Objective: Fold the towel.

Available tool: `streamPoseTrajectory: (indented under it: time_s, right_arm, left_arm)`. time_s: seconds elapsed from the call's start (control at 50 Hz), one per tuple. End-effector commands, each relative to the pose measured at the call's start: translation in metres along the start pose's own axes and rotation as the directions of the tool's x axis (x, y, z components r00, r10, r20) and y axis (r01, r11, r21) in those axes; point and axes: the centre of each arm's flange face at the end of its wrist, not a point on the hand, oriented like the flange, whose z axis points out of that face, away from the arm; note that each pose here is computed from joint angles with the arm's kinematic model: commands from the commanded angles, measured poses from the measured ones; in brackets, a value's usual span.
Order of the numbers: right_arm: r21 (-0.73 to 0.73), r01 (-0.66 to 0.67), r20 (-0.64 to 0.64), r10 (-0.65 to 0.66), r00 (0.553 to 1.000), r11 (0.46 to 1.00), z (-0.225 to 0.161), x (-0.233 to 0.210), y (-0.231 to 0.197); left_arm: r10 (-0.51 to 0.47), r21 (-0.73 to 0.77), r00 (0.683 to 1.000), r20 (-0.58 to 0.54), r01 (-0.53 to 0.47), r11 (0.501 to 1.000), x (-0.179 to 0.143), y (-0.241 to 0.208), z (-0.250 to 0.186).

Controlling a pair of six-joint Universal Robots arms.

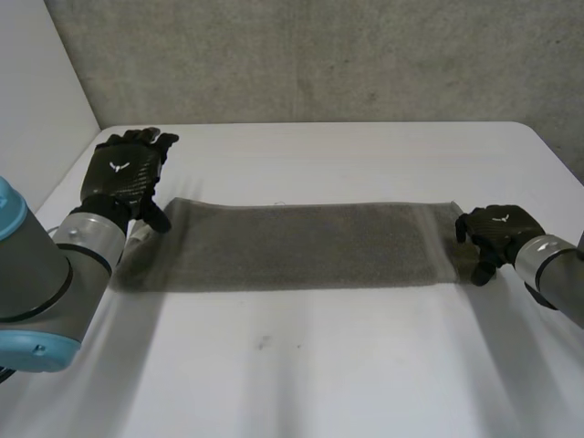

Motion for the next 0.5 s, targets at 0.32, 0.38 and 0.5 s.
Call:
streamPoseTrajectory:
  time_s: [0.32,0.38,0.5]
  right_arm:
    - [-0.013,0.082,-0.067,-0.083,0.994,0.997,0.025,0.013,0.023]
    - [-0.042,0.121,-0.173,-0.126,0.977,0.992,0.022,0.035,0.019]
    - [-0.192,0.309,-0.374,-0.360,0.855,0.932,0.013,0.080,0.017]
  left_arm:
    - [0.000,-0.018,1.000,-0.012,-0.001,1.000,0.005,0.006,-0.006]
    - [0.001,-0.017,1.000,-0.012,-0.001,1.000,0.005,0.005,-0.006]
    - [0.002,0.002,1.000,-0.004,-0.002,1.000,0.002,-0.001,-0.007]
